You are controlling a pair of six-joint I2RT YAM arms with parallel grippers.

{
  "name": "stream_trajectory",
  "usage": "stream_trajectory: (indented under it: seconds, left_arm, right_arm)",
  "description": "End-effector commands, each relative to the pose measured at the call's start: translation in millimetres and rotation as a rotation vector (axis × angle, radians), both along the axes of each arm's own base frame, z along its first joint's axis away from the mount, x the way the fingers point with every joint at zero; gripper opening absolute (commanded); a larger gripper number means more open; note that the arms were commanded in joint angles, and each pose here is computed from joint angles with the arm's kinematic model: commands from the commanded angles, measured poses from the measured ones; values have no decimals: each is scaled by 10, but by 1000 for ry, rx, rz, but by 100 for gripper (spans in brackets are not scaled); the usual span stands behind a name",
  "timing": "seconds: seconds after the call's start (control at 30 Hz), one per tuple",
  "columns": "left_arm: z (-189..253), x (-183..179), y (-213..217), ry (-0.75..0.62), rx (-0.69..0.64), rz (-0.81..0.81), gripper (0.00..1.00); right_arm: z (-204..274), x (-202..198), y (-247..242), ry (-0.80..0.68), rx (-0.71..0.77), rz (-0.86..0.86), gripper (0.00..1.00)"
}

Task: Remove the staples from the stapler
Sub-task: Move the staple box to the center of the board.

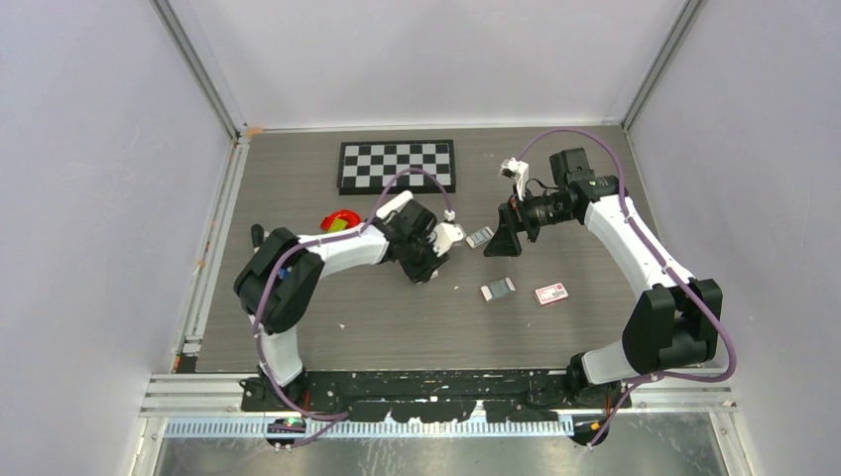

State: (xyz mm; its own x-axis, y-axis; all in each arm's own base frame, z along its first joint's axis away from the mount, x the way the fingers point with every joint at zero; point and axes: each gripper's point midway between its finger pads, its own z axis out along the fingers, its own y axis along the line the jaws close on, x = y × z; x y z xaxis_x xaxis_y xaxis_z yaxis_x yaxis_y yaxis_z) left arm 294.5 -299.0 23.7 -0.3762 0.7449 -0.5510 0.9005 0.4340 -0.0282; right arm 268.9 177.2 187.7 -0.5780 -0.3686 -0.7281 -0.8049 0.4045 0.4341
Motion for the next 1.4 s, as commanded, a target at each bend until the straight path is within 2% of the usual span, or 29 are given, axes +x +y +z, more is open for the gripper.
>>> stream_trajectory:
  seconds: [0.0, 0.07, 0.13, 0.23, 0.33, 0.43, 0.6, 0.67, 0.83, 0.97, 1.13, 1.37]
  left_arm:
    - [118, -347, 69, -17, -7, -127, 36]
    - [151, -404, 113, -47, -3, -131, 42]
    - [186, -404, 152, -68, -9, -99, 56]
    - [281, -333, 205, -93, -10, -1, 64]
    - [421, -304, 232, -109, -53, 107, 67]
    - [620, -315, 244, -134, -156, 212, 67]
    - [703, -368, 359, -52, -383, 492, 62]
    - [670, -394, 393, 1, -431, 576, 62]
    - [599, -548, 308, 156, -514, 646, 60]
    - [626, -491, 275, 194, -621, 744, 46]
    - [471, -442, 234, 263, -588, 821, 31]
    - [324, -383, 285, 256, -563, 880, 27]
  right_arm:
    - [216, 4, 21, -63, 36, 18, 98]
    - [210, 3, 20, -61, 35, 17, 98]
    - [206, 10, 16, -63, 32, 16, 98]
    - [195, 9, 12, -60, 28, 14, 98]
    - [187, 10, 9, -59, 26, 12, 98]
    - [183, 10, 13, -59, 26, 15, 98]
    - [173, 8, 19, -52, 30, 17, 98]
    - [164, 8, 18, -47, 29, 17, 98]
    - [126, 14, 20, -41, 17, 15, 98]
    - [103, 11, 27, -36, 12, 17, 98]
    - [89, 16, 27, -34, 7, 16, 98]
    - [79, 19, 26, -31, 6, 14, 98]
